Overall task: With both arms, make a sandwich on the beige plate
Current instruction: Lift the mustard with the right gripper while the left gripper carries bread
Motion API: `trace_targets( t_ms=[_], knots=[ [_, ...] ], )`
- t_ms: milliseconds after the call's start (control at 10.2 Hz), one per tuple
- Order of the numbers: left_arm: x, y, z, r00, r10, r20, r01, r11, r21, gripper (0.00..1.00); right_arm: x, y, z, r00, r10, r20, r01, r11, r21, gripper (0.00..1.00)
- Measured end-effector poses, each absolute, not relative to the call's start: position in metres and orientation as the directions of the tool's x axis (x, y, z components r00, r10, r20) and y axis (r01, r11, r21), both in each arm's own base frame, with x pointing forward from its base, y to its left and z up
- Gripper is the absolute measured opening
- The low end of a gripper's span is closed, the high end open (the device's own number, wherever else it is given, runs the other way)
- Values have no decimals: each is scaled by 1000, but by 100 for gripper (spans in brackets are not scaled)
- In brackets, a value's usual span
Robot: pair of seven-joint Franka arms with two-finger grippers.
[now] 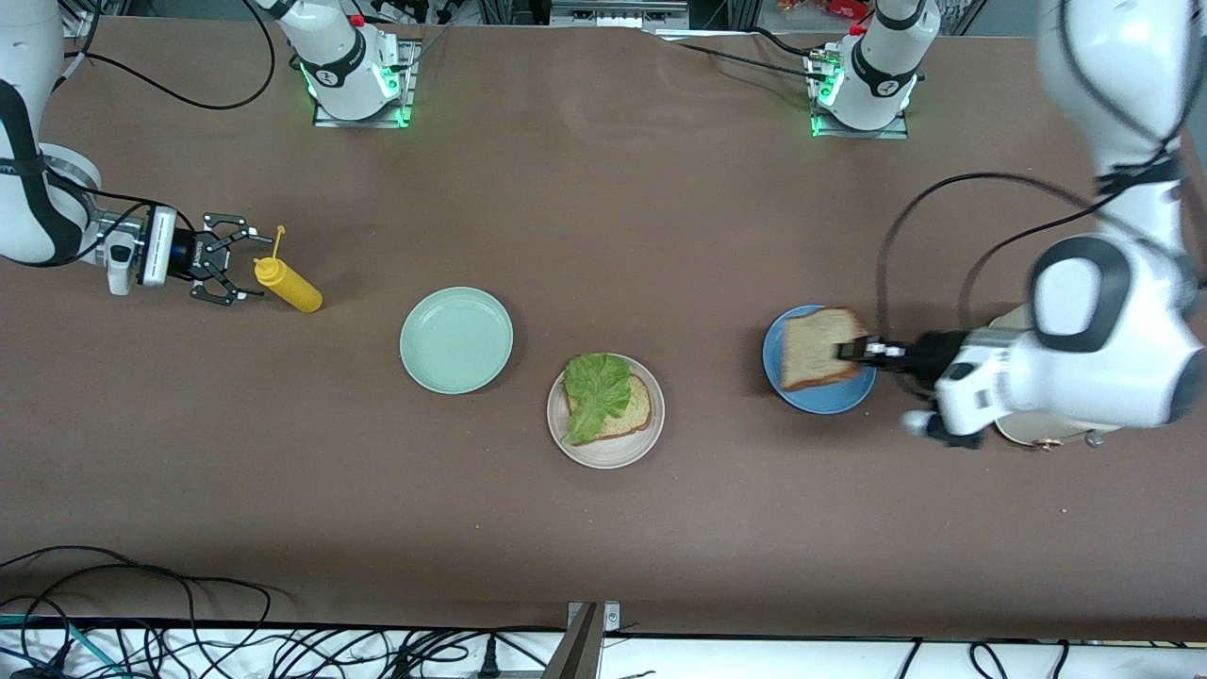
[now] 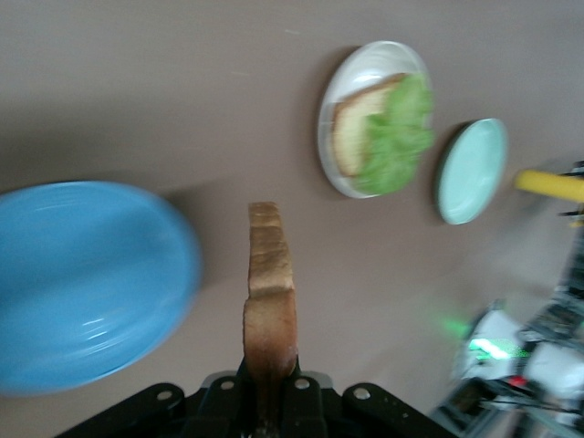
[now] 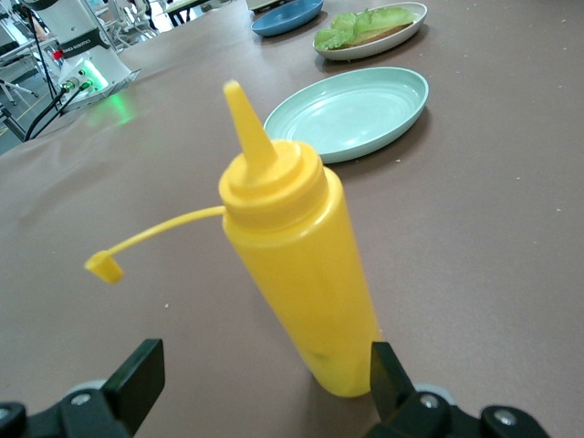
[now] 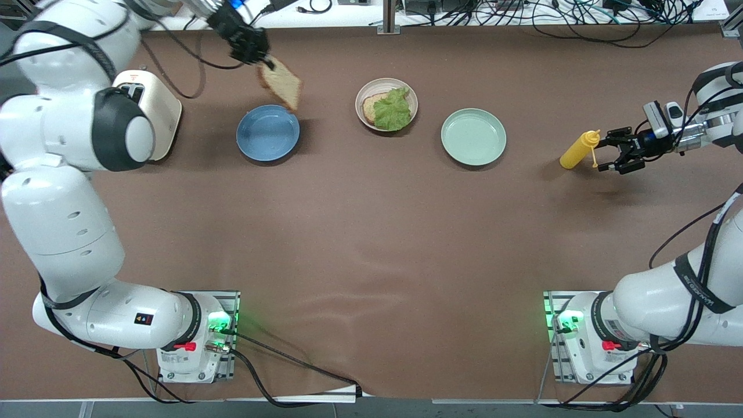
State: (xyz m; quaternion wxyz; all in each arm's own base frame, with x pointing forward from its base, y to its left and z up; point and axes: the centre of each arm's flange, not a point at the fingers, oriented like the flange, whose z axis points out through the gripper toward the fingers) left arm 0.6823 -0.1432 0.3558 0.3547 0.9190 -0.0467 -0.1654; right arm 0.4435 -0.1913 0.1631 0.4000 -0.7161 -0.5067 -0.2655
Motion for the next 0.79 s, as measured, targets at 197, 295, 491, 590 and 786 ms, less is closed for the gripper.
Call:
trace_targets(
  t_ms=[197,295,491,590,786],
  knots=[
    [683,-205,322,926,-169,-338,179,-591,786,10,450,-173,150,345,487,802,939,-166,-303,100],
    [685,-220,316,927,-154,-342,210,-544,812,10,453,-164,145,345,481,806,938,-162,-305,100],
    [689,-237,324,938,-132,-322,212,-518,829,10,458,-154,143,341,471,814,940,-164,-299,99],
    [689,-241,326,938,-127,-322,214,-519,828,10,461,-149,143,338,467,817,941,-168,-293,85],
    [692,-233,326,940,-114,-321,219,-522,824,10,468,-140,143,326,470,820,945,-174,-276,57]
  ],
)
